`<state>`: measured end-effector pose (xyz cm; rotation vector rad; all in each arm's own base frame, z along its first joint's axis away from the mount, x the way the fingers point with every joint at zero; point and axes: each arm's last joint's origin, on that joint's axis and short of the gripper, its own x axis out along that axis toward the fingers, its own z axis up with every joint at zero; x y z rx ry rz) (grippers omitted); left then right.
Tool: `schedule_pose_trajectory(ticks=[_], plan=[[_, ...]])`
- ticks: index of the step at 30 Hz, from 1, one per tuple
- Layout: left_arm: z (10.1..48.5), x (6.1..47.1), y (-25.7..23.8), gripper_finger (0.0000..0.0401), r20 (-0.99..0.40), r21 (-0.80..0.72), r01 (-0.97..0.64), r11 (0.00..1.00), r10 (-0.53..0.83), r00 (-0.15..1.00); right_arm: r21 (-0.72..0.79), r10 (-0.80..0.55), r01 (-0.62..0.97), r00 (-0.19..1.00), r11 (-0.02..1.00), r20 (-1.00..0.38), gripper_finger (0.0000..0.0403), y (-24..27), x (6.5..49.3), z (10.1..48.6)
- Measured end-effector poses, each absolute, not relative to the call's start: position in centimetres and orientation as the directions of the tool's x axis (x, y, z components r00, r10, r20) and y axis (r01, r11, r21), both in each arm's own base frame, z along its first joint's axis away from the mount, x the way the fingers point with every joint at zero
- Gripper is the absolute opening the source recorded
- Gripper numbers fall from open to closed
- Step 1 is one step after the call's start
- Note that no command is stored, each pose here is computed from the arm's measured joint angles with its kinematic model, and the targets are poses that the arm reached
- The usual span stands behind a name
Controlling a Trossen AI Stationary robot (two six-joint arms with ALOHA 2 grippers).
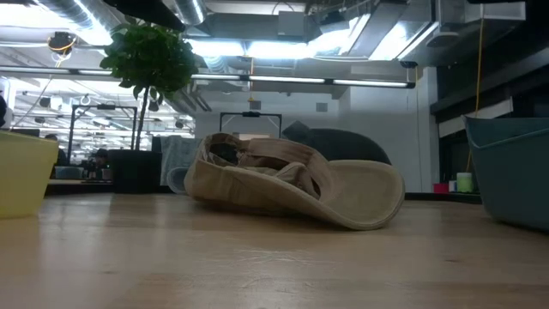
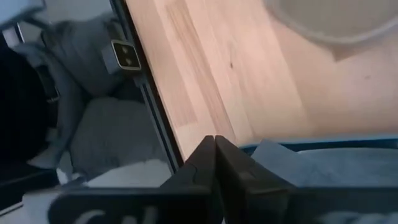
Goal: Pick & Place hat
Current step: Put the bottom blue cap into the blue bin
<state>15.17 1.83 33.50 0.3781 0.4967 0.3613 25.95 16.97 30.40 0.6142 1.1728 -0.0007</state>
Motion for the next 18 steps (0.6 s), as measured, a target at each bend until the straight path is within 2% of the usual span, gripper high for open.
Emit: schedule_pose_trajectory(ticks=[12,18], plan=[[33.5,15.2,1.8,0.0171,-0.39,0.435,-0.239,0.868,0.421,0.819,0.478,0.412,0.305,0.255,0.824,-0.874,0.0004,17.4,27.9,27.7],[33.5,15.2,1.8,0.0171,-0.39,0.437,-0.238,0.867,0.421,0.819,0.467,0.412,0.277,0.234,0.84,-0.88,0.0003,17.6,28.1,27.1]])
